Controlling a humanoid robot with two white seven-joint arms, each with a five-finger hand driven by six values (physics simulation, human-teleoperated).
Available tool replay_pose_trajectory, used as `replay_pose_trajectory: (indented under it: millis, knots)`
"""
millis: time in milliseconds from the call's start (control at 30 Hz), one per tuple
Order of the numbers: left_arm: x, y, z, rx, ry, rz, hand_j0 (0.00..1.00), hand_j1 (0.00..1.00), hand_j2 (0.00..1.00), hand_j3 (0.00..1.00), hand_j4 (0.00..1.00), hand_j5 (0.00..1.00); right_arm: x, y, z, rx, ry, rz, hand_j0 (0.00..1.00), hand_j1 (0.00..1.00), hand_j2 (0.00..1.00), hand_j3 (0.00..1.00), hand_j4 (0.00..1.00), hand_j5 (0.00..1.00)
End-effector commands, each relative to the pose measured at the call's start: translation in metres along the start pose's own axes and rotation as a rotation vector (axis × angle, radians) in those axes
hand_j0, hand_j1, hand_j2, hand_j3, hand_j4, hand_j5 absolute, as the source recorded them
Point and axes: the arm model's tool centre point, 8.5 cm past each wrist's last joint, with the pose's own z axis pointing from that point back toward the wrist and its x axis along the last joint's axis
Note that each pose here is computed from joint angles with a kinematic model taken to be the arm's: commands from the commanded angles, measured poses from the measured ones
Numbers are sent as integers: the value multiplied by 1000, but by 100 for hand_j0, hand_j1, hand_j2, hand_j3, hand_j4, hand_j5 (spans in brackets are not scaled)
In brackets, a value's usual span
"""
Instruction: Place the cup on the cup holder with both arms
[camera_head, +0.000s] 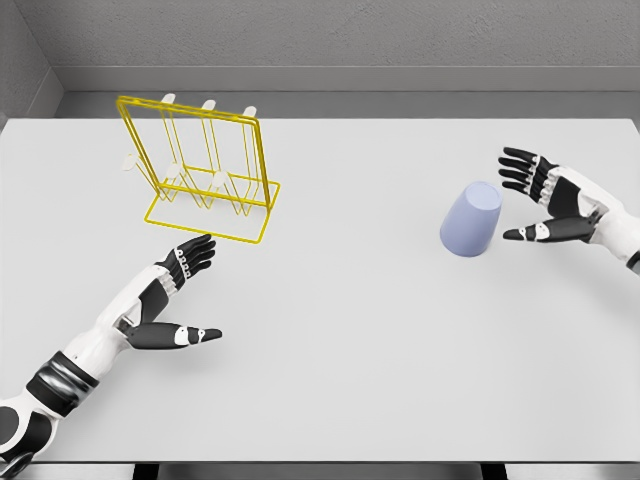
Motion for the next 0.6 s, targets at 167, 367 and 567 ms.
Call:
replay_pose_trajectory:
  millis: [167,367,567]
  knots:
    - [1,0,-1,0,-2,1,100,100,100,100,100,100,-11,-4,2,-27,18,-37,100,100,100,100,100,100]
    - [0,-2,-1,1,-5,7,100,100,100,100,100,100,-16,-7,2,-41,38,-69,100,100,100,100,100,100]
    - [0,-2,-2,1,-8,7,100,100,100,100,100,100,-16,-3,-2,-42,15,-75,100,100,100,100,100,100]
